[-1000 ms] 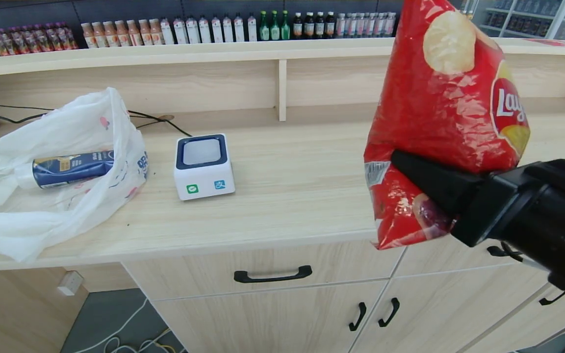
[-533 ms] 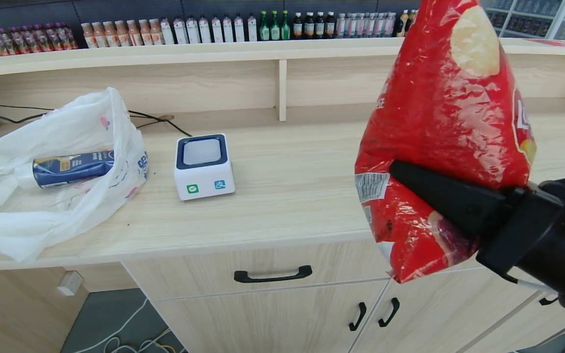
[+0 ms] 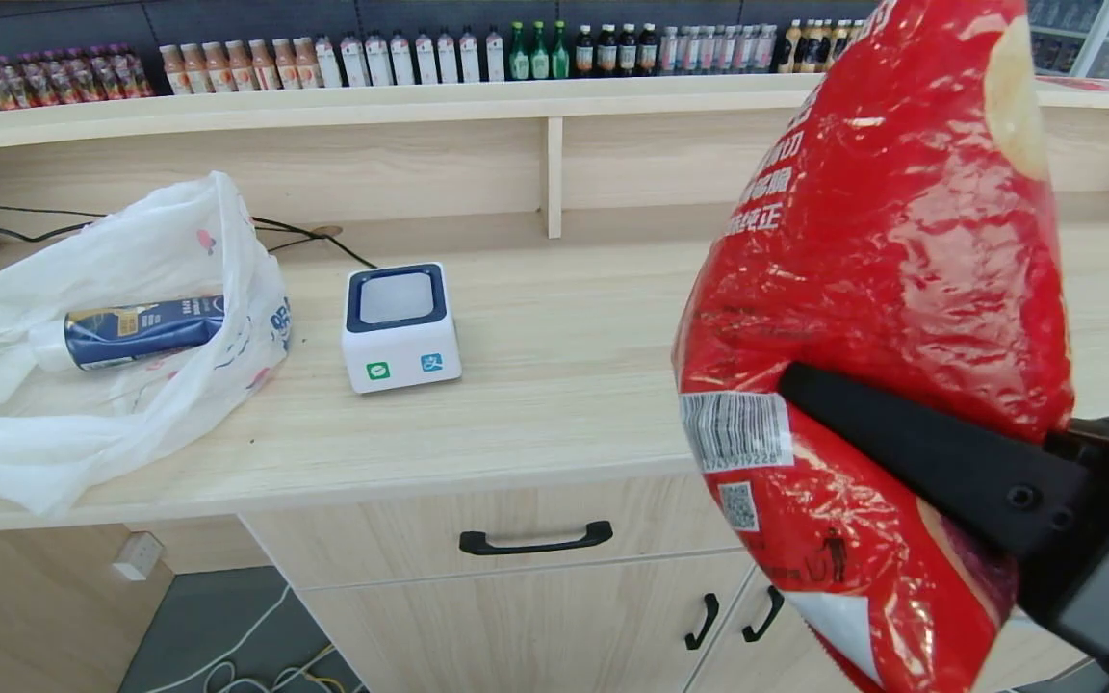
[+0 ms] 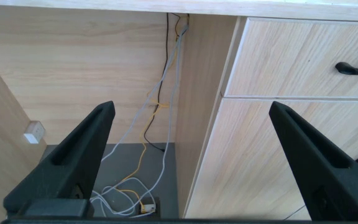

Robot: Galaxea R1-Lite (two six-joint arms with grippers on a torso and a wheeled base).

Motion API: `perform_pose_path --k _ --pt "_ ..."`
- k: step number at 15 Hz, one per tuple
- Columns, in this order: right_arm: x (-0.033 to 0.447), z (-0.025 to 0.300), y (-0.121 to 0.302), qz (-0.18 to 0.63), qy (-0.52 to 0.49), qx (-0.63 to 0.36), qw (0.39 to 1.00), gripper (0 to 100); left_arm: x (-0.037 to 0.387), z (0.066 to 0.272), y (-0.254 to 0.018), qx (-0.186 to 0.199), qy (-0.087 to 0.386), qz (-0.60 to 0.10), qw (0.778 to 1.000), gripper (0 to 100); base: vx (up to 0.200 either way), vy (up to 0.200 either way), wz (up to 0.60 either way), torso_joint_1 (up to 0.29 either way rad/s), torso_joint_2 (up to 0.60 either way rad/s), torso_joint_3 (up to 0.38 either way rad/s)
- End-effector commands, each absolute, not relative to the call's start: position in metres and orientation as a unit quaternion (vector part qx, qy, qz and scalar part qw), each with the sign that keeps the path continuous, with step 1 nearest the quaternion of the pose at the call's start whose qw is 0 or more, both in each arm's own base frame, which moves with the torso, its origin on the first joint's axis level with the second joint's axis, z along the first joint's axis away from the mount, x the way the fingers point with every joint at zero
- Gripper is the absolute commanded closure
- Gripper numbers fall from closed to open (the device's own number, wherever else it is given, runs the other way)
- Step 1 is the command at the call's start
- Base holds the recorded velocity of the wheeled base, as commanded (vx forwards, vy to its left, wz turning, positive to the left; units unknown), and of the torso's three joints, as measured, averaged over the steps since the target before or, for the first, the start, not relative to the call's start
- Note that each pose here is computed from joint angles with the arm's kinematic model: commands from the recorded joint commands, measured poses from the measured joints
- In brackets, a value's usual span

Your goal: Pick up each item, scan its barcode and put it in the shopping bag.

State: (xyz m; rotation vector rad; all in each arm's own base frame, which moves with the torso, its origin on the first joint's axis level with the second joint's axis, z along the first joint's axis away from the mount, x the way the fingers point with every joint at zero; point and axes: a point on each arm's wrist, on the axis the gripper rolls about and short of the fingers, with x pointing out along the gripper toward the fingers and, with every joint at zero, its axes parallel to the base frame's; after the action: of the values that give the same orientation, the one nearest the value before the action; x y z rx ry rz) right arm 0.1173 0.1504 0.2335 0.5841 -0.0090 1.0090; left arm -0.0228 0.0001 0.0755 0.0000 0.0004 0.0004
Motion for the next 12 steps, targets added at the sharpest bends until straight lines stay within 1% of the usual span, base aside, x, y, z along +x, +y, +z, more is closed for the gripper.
perform_pose_path --k 1,3,5,8,12 --pt "0.120 0.228 0.154 0.479 0.013 0.280 0.832 100 -0.023 0.075 0.000 0.000 0.000 0.000 1.000 0 0.000 0.000 0.00 0.000 0.00 0.000" --pt "0.124 0.230 0.159 0.483 0.025 0.308 0.819 100 -0.023 0.075 0.000 0.000 0.000 0.000 1.000 0 0.000 0.000 0.00 0.000 0.00 0.000" --pt "0.133 0.239 0.171 0.489 0.021 0.359 0.795 100 -0.023 0.075 0.000 0.000 0.000 0.000 1.000 0 0.000 0.000 0.00 0.000 0.00 0.000" --pt "0.139 0.235 0.178 0.495 0.007 0.367 0.788 100 -0.023 0.075 0.000 0.000 0.000 0.000 1.000 0 0.000 0.000 0.00 0.000 0.00 0.000" --pt "0.136 0.240 0.177 0.504 -0.002 0.389 0.771 100 -0.023 0.075 0.000 0.000 0.000 0.000 1.000 0 0.000 0.000 0.00 0.000 0.00 0.000"
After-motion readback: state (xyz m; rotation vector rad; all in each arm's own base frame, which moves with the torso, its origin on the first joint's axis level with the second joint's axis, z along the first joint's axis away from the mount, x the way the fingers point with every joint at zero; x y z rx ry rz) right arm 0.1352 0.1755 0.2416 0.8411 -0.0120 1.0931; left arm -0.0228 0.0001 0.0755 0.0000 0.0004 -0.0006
